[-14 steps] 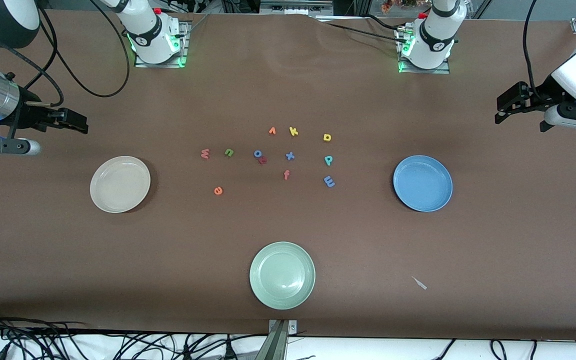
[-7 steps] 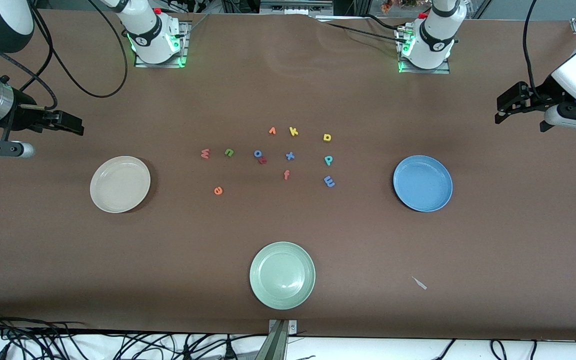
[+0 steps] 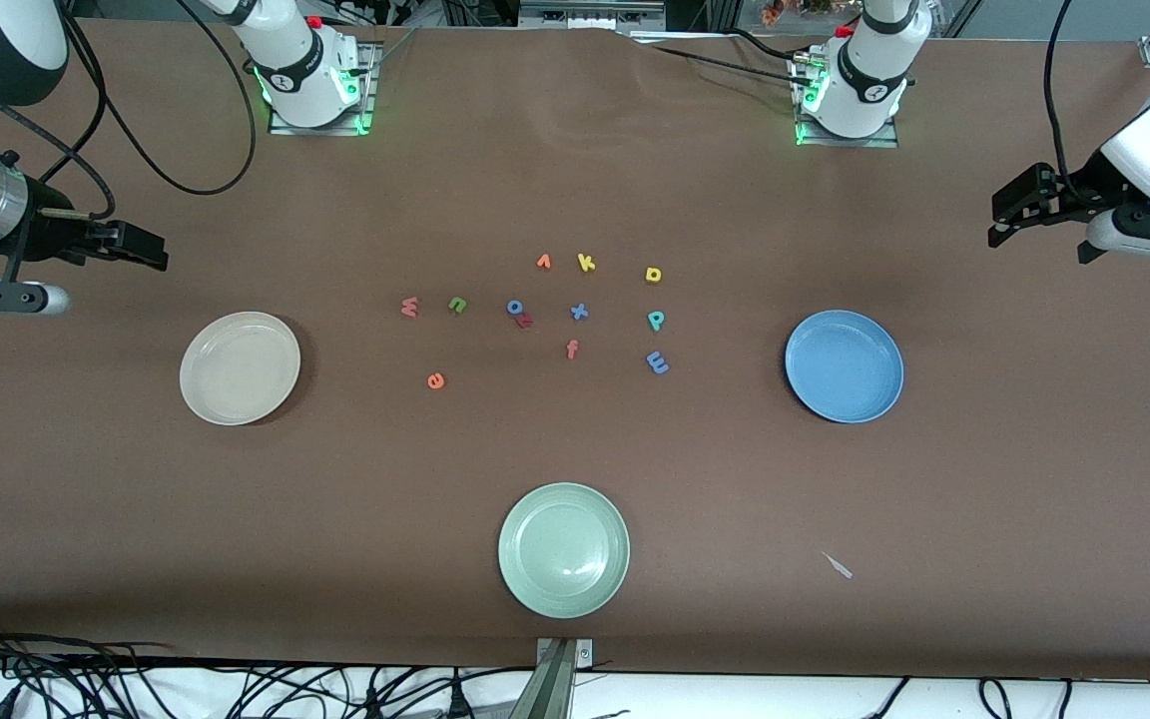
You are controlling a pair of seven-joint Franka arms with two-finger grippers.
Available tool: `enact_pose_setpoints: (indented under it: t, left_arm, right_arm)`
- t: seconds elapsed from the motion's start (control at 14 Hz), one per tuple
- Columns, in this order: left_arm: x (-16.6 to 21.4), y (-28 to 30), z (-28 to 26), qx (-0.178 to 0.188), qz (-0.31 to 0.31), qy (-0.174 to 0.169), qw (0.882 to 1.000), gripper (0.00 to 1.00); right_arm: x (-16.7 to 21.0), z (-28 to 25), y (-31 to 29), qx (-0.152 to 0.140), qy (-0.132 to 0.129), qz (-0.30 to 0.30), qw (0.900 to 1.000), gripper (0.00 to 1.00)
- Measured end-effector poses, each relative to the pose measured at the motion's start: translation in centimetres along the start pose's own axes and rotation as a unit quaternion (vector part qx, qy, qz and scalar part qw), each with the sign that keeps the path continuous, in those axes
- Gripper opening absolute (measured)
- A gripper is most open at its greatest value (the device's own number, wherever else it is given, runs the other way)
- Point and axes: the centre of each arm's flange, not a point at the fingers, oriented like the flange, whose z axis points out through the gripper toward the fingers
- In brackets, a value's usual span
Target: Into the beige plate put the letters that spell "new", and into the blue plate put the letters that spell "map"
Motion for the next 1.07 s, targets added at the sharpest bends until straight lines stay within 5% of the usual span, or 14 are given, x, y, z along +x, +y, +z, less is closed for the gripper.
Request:
enact_pose_setpoints:
  t: [1.07]
  left_arm:
    - [0.00, 0.02, 0.00, 0.000, 0.000, 0.000, 1.000, 1.00]
  right_arm:
    - [-0.03, 0.00, -0.29, 0.001, 0.000, -0.002, 1.000, 1.00]
